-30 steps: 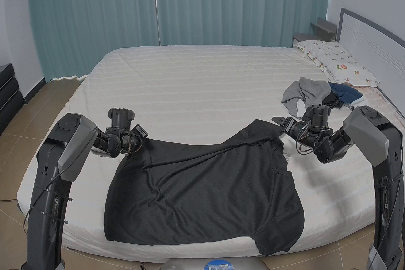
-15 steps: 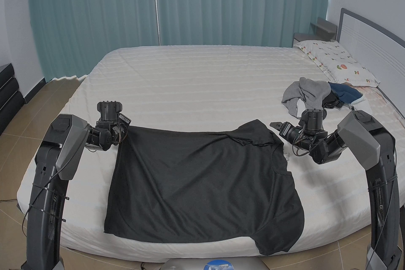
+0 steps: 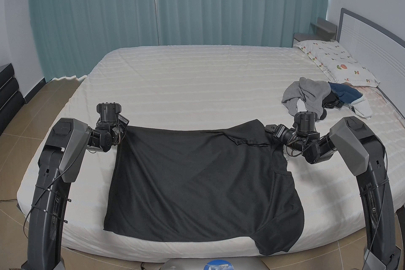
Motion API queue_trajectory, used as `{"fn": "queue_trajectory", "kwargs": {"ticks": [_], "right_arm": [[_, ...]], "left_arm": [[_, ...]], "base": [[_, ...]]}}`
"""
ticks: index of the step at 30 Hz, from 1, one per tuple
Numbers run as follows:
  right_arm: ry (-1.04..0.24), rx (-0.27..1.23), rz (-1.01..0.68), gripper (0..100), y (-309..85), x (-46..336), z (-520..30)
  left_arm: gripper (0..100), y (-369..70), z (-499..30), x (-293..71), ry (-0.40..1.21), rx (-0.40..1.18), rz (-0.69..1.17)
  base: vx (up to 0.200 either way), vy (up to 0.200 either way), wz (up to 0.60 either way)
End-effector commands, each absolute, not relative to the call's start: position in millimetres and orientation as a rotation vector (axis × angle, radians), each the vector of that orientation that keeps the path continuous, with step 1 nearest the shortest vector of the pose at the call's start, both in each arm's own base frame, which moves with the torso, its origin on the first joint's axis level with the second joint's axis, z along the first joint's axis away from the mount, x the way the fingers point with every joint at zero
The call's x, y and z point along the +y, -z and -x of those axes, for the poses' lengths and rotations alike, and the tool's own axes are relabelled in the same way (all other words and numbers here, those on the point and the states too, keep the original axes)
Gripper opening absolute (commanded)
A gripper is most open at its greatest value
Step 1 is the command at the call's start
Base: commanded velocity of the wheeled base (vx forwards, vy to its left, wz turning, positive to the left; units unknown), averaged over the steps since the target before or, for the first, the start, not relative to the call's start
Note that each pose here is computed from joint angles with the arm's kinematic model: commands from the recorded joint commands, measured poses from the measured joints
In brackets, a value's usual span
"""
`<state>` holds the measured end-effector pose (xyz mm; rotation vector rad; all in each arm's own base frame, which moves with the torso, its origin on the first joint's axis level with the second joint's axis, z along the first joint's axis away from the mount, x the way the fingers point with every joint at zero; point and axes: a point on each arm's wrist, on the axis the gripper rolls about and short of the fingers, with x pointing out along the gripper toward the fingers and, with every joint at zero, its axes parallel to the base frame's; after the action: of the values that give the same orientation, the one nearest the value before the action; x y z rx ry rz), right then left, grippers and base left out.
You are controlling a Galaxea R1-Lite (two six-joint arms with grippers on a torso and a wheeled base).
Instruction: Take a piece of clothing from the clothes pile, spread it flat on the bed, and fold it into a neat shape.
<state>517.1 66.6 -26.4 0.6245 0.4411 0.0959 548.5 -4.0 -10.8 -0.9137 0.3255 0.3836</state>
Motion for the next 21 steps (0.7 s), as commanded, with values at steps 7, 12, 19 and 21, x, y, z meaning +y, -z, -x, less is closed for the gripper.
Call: {"fn": "queue_trajectory", "kwargs": {"ticks": [7,12,19,21], "right_arm": [[-0.074,0.47,-0.618,0,54.4,70.3,-526.6],[-0.044,0.45,-0.613,0,56.5,69.3,-531.9],[-0.018,0.381,-0.62,0,40.5,64.1,-543.6],[-0.004,0.348,-0.621,0,34.8,59.2,-547.7]], "left_arm": [[0,14.9,-550.1,1.4,-0.44,0.29,0.899],[0,16.5,-550.0,1.6,-0.446,0.29,0.896],[0,19.1,-549.9,1.6,-0.449,0.294,0.891],[0,19.1,-549.9,2.5,-0.45,0.293,0.892]], "base": [[0.0,0.0,0.0],[0.0,0.0,0.0],[0.0,0.0,0.0],[0.0,0.0,0.0]]}}
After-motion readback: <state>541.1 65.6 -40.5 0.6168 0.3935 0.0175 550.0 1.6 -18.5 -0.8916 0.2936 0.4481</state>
